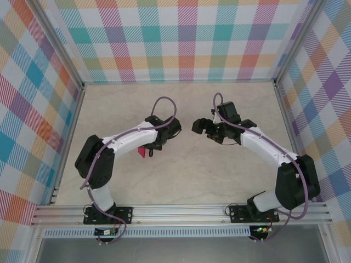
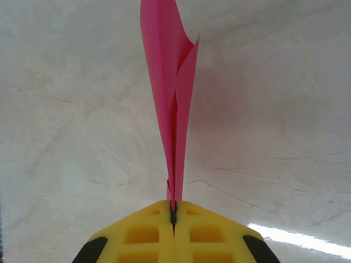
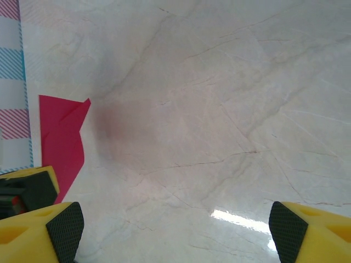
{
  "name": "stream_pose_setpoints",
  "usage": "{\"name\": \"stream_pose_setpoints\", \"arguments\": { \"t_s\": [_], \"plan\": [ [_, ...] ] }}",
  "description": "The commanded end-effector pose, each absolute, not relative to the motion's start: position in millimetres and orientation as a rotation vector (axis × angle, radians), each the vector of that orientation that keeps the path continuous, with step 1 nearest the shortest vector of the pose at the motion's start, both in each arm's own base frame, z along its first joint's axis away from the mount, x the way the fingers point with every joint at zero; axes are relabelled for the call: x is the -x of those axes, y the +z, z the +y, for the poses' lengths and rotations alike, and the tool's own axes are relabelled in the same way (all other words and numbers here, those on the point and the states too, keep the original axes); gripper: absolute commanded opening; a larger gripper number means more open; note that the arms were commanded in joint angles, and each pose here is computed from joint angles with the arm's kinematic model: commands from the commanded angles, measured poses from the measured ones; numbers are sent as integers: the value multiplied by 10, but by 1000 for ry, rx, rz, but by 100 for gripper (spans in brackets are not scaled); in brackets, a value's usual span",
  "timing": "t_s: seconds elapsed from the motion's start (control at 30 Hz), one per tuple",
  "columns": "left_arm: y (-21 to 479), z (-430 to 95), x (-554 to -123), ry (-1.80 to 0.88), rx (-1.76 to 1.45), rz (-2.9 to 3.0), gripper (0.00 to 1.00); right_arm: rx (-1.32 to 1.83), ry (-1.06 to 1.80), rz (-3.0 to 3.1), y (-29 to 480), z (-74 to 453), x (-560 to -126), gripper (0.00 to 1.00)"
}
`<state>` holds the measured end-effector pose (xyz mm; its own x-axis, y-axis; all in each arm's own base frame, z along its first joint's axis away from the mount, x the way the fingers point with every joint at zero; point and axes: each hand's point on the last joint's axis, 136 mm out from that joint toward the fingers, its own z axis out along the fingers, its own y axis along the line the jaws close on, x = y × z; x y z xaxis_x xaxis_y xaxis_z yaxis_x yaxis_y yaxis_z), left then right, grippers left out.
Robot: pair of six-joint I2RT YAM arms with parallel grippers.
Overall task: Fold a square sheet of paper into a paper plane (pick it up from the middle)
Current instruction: Turn over the paper at the center of the table, then move the paper to the center of the table.
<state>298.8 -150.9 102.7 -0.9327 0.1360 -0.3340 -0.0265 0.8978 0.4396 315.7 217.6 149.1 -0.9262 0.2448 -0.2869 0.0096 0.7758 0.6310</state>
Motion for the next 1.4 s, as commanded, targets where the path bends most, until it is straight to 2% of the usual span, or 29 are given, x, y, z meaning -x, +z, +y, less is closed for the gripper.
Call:
{"name": "stream_pose_setpoints", "arguments": {
  "t_s": [0.0,0.07,0.17,0.37,0.53,0.7,0.87,0.93,1.1,1.23,1.37],
  "plan": [
    [832,-1864,-3032,436,-24,2767,3,-237,893,2631,1457,2107,-3105,90],
    [761,-2032,-3066,331,5,2793,11,-243,887,2640,1439,2098,-3091,90],
    [727,-2329,-3099,122,13,2833,29,-254,870,2653,1409,2074,-3073,89],
    [951,-2583,-3139,-254,62,2844,45,-279,836,2670,1314,2049,-3073,89],
    [1339,-2414,-3190,-542,166,2755,63,-232,818,2689,1246,2223,-3031,87],
    [1423,-1803,-3219,-476,347,2692,80,-99,809,2716,1195,2765,-2923,84],
    [1234,-1014,-3120,-296,605,2682,86,61,854,2745,1103,3534,-2737,73],
    [1121,-745,-3047,-240,702,2673,90,129,878,2759,1052,3853,-2668,64],
    [878,-438,-2873,-218,840,2693,92,171,876,2827,784,4276,-2574,44],
    [762,-407,-2787,-233,873,2714,93,171,810,2882,547,4380,-2601,39],
    [712,-434,-2755,-250,876,2729,93,186,671,2907,368,4307,-2670,38]
  ]
}}
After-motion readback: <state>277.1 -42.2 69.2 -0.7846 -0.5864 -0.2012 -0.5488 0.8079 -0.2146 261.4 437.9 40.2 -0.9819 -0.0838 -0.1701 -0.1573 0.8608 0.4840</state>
